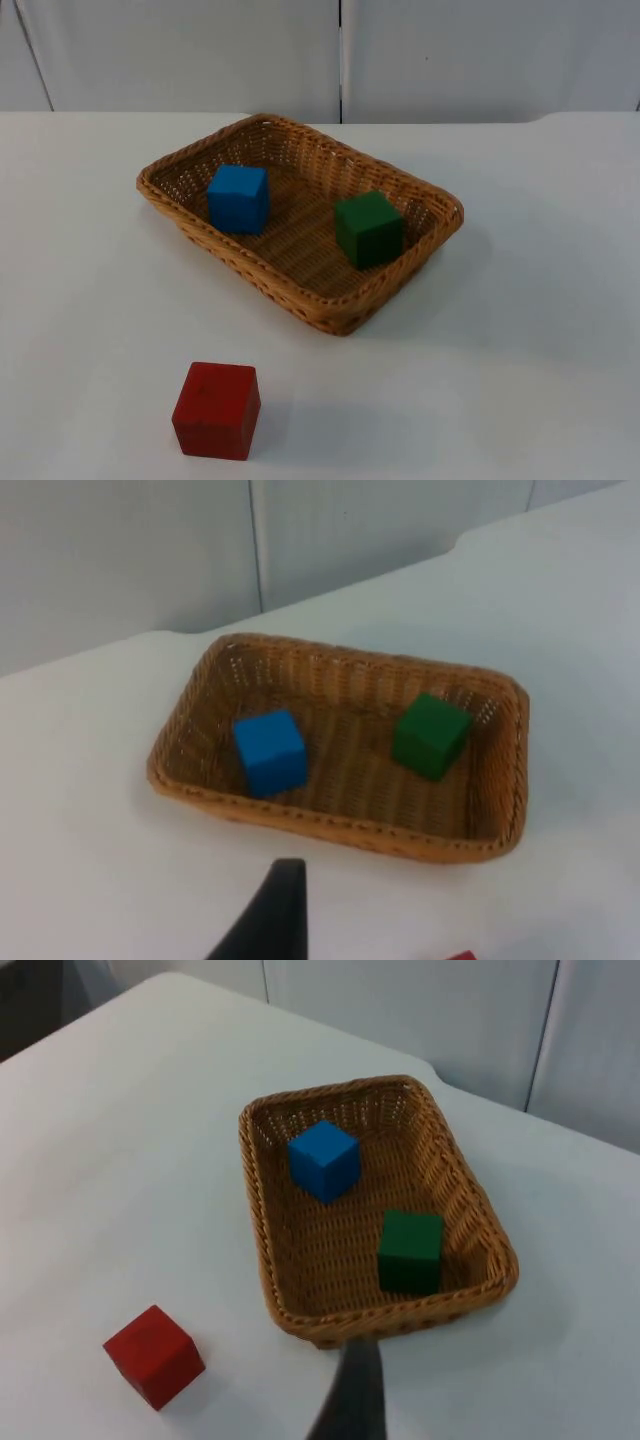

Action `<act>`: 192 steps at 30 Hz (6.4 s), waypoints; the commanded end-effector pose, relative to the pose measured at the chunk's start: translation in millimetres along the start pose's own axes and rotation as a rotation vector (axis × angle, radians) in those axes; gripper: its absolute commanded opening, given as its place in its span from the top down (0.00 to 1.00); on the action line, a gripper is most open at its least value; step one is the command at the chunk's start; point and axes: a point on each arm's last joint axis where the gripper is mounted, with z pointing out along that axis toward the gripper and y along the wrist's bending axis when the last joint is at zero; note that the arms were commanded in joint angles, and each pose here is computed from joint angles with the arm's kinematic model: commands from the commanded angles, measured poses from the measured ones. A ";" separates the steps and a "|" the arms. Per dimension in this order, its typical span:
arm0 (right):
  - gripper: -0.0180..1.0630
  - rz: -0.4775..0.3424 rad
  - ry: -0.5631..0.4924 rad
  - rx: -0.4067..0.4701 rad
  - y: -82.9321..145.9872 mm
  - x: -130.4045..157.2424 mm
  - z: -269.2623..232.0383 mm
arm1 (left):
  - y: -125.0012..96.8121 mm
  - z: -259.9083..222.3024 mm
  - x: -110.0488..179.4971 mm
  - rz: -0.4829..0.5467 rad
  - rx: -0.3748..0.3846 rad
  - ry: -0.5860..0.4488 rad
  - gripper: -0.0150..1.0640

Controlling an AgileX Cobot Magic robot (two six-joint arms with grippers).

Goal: Pick up one cube with each hand and place exactly two cubes into the same basket, leaving the remaining cube outside.

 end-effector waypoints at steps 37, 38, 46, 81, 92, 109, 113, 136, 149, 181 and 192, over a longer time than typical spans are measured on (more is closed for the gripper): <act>0.35 -0.046 -0.120 -0.032 10.7 56.0 -103.5 | -20.1 -75.2 105.2 0.014 -0.099 0.045 0.01; 0.35 -0.047 -0.125 -0.033 11.0 59.0 -106.0 | -18.5 -77.6 106.8 0.006 -0.126 0.034 0.01; 0.35 -0.023 -0.134 0.019 7.6 76.8 -126.7 | -9.5 -83.0 114.4 -0.063 -0.248 0.001 0.01; 0.35 0.012 0.041 0.079 2.0 116.9 -119.0 | -15.3 -80.8 114.2 -0.012 -0.179 0.002 0.01; 0.35 0.012 0.041 0.079 2.0 116.9 -119.0 | -14.9 -80.9 114.3 -0.023 -0.184 0.001 0.01; 0.17 0.013 0.041 0.079 2.0 116.9 -119.0 | -9.7 -82.0 114.7 -0.098 -0.243 -0.004 0.01; 0.01 0.013 0.041 0.079 2.0 116.9 -119.0 | -9.7 -82.0 114.7 -0.098 -0.243 -0.004 0.01; 0.01 0.014 0.041 0.076 2.3 116.9 -119.0 | -9.7 -82.0 114.7 -0.098 -0.243 -0.004 0.01; 0.01 0.019 0.041 0.087 2.3 116.9 -119.0 | -9.7 -82.0 114.7 -0.098 -0.243 -0.004 0.01; 0.01 0.230 0.039 0.517 5.9 116.7 -118.6 | -9.7 -82.0 114.7 -0.098 -0.243 -0.004 0.01; 0.01 0.230 0.039 0.517 5.9 116.7 -118.6 | -10.2 -81.7 114.6 -0.152 -0.343 -0.007 0.01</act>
